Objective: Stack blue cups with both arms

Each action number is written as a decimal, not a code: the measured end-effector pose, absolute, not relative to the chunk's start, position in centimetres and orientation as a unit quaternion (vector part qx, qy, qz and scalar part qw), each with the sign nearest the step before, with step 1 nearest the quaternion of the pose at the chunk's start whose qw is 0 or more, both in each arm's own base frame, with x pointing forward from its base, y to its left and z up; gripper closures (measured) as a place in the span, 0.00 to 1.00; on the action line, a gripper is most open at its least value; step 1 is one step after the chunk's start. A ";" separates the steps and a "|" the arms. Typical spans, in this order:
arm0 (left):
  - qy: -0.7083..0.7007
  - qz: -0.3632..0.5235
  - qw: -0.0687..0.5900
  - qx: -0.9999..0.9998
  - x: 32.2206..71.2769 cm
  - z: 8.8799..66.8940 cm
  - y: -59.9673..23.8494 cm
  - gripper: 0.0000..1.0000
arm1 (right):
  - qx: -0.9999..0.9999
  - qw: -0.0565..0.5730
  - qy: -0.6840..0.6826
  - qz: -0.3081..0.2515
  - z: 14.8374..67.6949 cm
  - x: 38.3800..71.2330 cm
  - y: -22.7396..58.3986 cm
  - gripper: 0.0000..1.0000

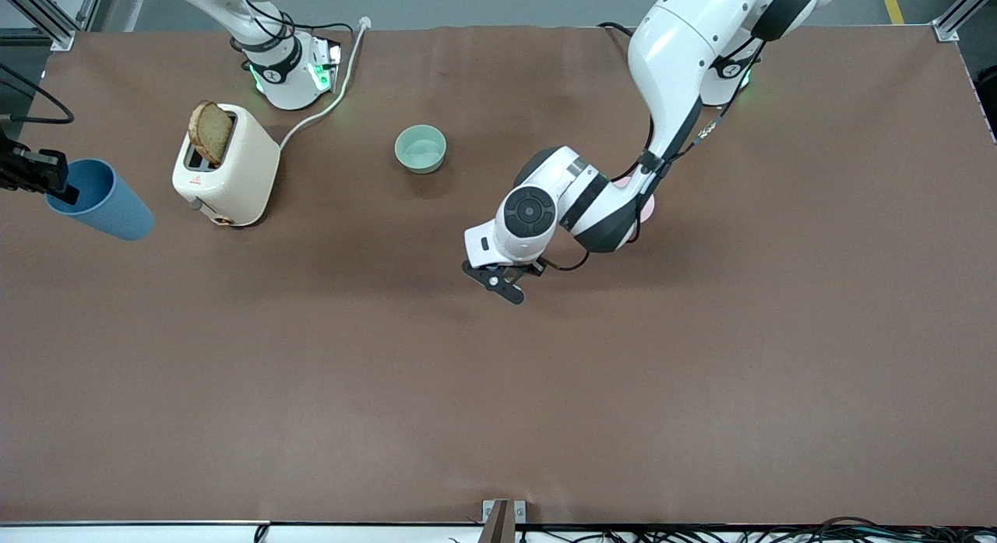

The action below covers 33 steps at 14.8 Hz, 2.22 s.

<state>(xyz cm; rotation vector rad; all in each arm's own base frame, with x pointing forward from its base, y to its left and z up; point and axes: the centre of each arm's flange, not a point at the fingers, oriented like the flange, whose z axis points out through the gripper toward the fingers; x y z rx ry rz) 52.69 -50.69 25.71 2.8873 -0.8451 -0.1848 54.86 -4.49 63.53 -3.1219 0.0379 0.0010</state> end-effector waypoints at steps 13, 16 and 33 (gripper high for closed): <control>-0.123 0.028 0.059 0.990 64.7 47.8 -27.9 0.00 | -0.997 0.067 0.044 0.001 61.5 56.8 6.3 0.95; -0.069 0.021 0.042 0.997 67.3 47.8 -19.6 0.00 | -0.995 0.069 0.070 0.000 59.3 57.2 15.2 0.95; 0.045 0.065 0.020 0.997 60.8 65.3 -1.6 0.00 | -0.998 0.061 -0.003 0.010 40.1 50.3 43.4 0.95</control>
